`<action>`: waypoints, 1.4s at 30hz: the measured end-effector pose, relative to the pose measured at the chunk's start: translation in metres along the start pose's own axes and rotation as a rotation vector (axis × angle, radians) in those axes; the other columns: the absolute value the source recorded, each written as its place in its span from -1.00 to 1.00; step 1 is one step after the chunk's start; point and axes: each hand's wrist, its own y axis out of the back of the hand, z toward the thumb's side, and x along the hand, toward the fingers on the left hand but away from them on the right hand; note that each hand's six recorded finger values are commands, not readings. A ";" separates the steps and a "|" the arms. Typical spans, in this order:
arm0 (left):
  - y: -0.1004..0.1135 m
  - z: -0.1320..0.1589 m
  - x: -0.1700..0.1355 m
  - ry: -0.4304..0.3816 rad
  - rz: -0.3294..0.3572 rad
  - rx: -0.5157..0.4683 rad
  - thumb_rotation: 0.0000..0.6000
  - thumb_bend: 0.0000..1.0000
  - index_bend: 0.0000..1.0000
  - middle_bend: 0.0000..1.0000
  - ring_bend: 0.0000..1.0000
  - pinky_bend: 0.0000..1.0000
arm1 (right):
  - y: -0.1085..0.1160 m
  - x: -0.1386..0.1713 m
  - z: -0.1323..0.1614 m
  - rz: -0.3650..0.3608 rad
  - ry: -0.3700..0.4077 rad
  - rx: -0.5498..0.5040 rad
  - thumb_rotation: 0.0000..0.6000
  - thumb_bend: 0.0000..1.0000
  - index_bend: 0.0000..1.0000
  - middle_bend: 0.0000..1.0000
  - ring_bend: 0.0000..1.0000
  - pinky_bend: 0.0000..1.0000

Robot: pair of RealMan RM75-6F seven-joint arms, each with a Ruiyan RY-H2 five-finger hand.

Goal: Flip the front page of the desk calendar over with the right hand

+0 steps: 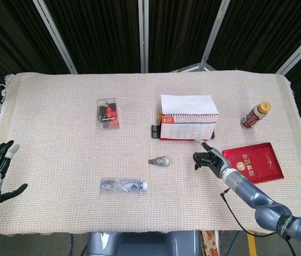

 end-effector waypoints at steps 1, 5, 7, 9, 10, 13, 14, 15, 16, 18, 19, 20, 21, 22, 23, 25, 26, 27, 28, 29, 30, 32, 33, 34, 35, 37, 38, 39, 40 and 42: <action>-0.001 0.000 0.000 -0.001 -0.003 0.000 1.00 -0.81 -1.00 -1.00 -1.00 -1.00 | 0.002 -0.001 -0.001 -0.004 -0.002 -0.005 1.00 0.12 -1.00 0.50 0.54 0.28; -0.001 0.003 0.000 -0.012 -0.007 0.004 1.00 -0.81 -1.00 -1.00 -1.00 -1.00 | 0.015 -0.006 -0.003 -0.034 -0.011 -0.019 1.00 0.12 -1.00 0.49 0.54 0.28; -0.001 0.003 -0.001 -0.012 -0.006 0.003 1.00 -0.81 -1.00 -1.00 -1.00 -1.00 | 0.022 -0.009 -0.002 -0.050 -0.012 -0.028 1.00 0.12 -1.00 0.49 0.54 0.28; 0.000 0.003 -0.001 -0.012 -0.003 0.002 1.00 -0.81 -1.00 -1.00 -1.00 -1.00 | 0.027 -0.011 -0.002 -0.062 -0.010 -0.039 1.00 0.12 -1.00 0.48 0.54 0.28; 0.000 0.003 -0.001 -0.011 -0.002 0.002 1.00 -0.80 -1.00 -1.00 -1.00 -1.00 | 0.028 -0.012 -0.002 -0.066 -0.009 -0.044 1.00 0.12 -1.00 0.48 0.54 0.28; 0.001 0.003 -0.002 -0.014 0.001 0.001 1.00 -0.80 -1.00 -1.00 -1.00 -1.00 | 0.031 -0.012 -0.003 -0.074 -0.012 -0.055 1.00 0.11 -1.00 0.48 0.54 0.27; 0.002 0.004 -0.002 -0.016 0.002 0.000 1.00 -0.81 -1.00 -1.00 -1.00 -1.00 | 0.032 -0.012 -0.003 -0.076 -0.013 -0.056 1.00 0.11 -1.00 0.48 0.54 0.27; 0.002 0.005 -0.002 -0.019 0.003 -0.001 1.00 -0.81 -1.00 -1.00 -1.00 -1.00 | 0.034 -0.012 -0.003 -0.080 -0.012 -0.061 1.00 0.11 -1.00 0.48 0.54 0.27; 0.002 0.006 -0.002 -0.024 0.004 -0.001 1.00 -0.81 -1.00 -1.00 -1.00 -1.00 | 0.034 -0.012 -0.003 -0.081 -0.012 -0.064 1.00 0.11 -1.00 0.48 0.54 0.27; 0.002 0.007 -0.002 -0.027 0.003 0.001 1.00 -0.81 -1.00 -1.00 -1.00 -1.00 | 0.035 -0.011 -0.003 -0.081 -0.015 -0.063 1.00 0.11 -1.00 0.48 0.54 0.27; 0.001 0.007 -0.002 -0.027 0.001 0.001 1.00 -0.81 -1.00 -1.00 -1.00 -1.00 | 0.035 -0.011 -0.004 -0.081 -0.017 -0.063 1.00 0.11 -1.00 0.48 0.54 0.27; 0.001 0.007 -0.002 -0.027 0.000 0.001 1.00 -0.81 -1.00 -1.00 -1.00 -1.00 | 0.034 -0.010 -0.004 -0.079 -0.018 -0.067 1.00 0.11 -1.00 0.48 0.54 0.27; 0.001 0.007 -0.002 -0.027 -0.002 0.000 1.00 -0.81 -1.00 -1.00 -1.00 -1.00 | 0.034 -0.010 -0.005 -0.077 -0.019 -0.071 1.00 0.11 -1.00 0.48 0.54 0.27; 0.001 0.007 -0.002 -0.027 -0.002 0.000 1.00 -0.81 -1.00 -1.00 -1.00 -1.00 | 0.033 -0.010 -0.006 -0.076 -0.021 -0.072 1.00 0.11 -1.00 0.48 0.54 0.27; 0.001 0.008 -0.002 -0.028 -0.002 -0.001 1.00 -0.81 -1.00 -1.00 -1.00 -1.00 | 0.033 -0.010 -0.006 -0.076 -0.023 -0.073 1.00 0.11 -1.00 0.48 0.54 0.27; 0.001 0.008 -0.002 -0.029 0.000 -0.003 1.00 -0.81 -1.00 -1.00 -1.00 -1.00 | 0.034 -0.010 -0.008 -0.077 -0.025 -0.076 1.00 0.10 -1.00 0.48 0.54 0.27; 0.002 0.008 -0.002 -0.030 0.001 -0.004 1.00 -0.81 -1.00 -1.00 -1.00 -1.00 | 0.034 -0.010 -0.008 -0.078 -0.026 -0.079 1.00 0.10 -1.00 0.48 0.54 0.27; 0.002 0.008 -0.002 -0.030 0.003 -0.004 1.00 -0.80 -1.00 -1.00 -1.00 -1.00 | 0.035 -0.010 -0.009 -0.079 -0.025 -0.081 1.00 0.10 -1.00 0.48 0.54 0.27; 0.002 0.008 -0.003 -0.031 0.004 -0.005 1.00 -0.80 -1.00 -1.00 -1.00 -1.00 | 0.035 -0.010 -0.009 -0.080 -0.026 -0.081 1.00 0.10 -1.00 0.48 0.54 0.27; 0.003 0.008 -0.003 -0.031 0.005 -0.006 1.00 -0.80 -1.00 -1.00 -1.00 -1.00 | 0.036 -0.011 -0.009 -0.081 -0.025 -0.081 1.00 0.09 -1.00 0.48 0.54 0.27; 0.003 0.008 -0.003 -0.032 0.005 -0.006 1.00 -0.80 -1.00 -1.00 -1.00 -1.00 | 0.036 -0.011 -0.008 -0.082 -0.024 -0.080 1.00 0.09 -1.00 0.48 0.54 0.27; 0.003 0.008 -0.003 -0.034 0.006 -0.008 1.00 -0.81 -1.00 -1.00 -1.00 -1.00 | 0.036 -0.011 -0.008 -0.082 -0.022 -0.079 1.00 0.09 -1.00 0.48 0.54 0.27; 0.003 0.008 -0.003 -0.035 0.007 -0.008 1.00 -0.81 -1.00 -1.00 -1.00 -1.00 | 0.036 -0.011 -0.007 -0.082 -0.021 -0.074 1.00 0.09 -1.00 0.48 0.54 0.27; 0.004 0.009 -0.003 -0.036 0.006 -0.008 1.00 -0.81 -1.00 -1.00 -1.00 -1.00 | 0.036 -0.011 -0.006 -0.081 -0.020 -0.072 1.00 0.09 -1.00 0.48 0.54 0.27; 0.003 0.009 -0.003 -0.037 0.005 -0.009 1.00 -0.81 -1.00 -1.00 -1.00 -1.00 | 0.036 -0.012 -0.006 -0.081 -0.019 -0.071 1.00 0.09 -1.00 0.48 0.54 0.27; 0.004 0.009 -0.003 -0.038 0.004 -0.012 1.00 -0.81 -1.00 -1.00 -1.00 -1.00 | 0.036 -0.013 -0.006 -0.081 -0.020 -0.075 1.00 0.09 -1.00 0.48 0.54 0.27; 0.004 0.009 -0.003 -0.039 0.005 -0.013 1.00 -0.81 -1.00 -1.00 -1.00 -1.00 | 0.036 -0.014 -0.006 -0.081 -0.021 -0.076 1.00 0.09 -1.00 0.48 0.54 0.27; 0.004 0.009 -0.004 -0.039 0.007 -0.014 1.00 -0.81 -1.00 -1.00 -1.00 -1.00 | 0.035 -0.015 -0.005 -0.078 -0.023 -0.076 1.00 0.09 -1.00 0.48 0.54 0.27; 0.005 0.009 -0.004 -0.040 0.009 -0.016 1.00 -0.81 -1.00 -1.00 -1.00 -1.00 | 0.035 -0.016 -0.005 -0.076 -0.024 -0.077 1.00 0.09 -1.00 0.48 0.54 0.27; 0.006 0.009 -0.004 -0.041 0.011 -0.018 1.00 -0.81 -1.00 -1.00 -1.00 -1.00 | 0.030 -0.021 -0.003 -0.062 -0.029 -0.070 1.00 0.09 -1.00 0.48 0.54 0.27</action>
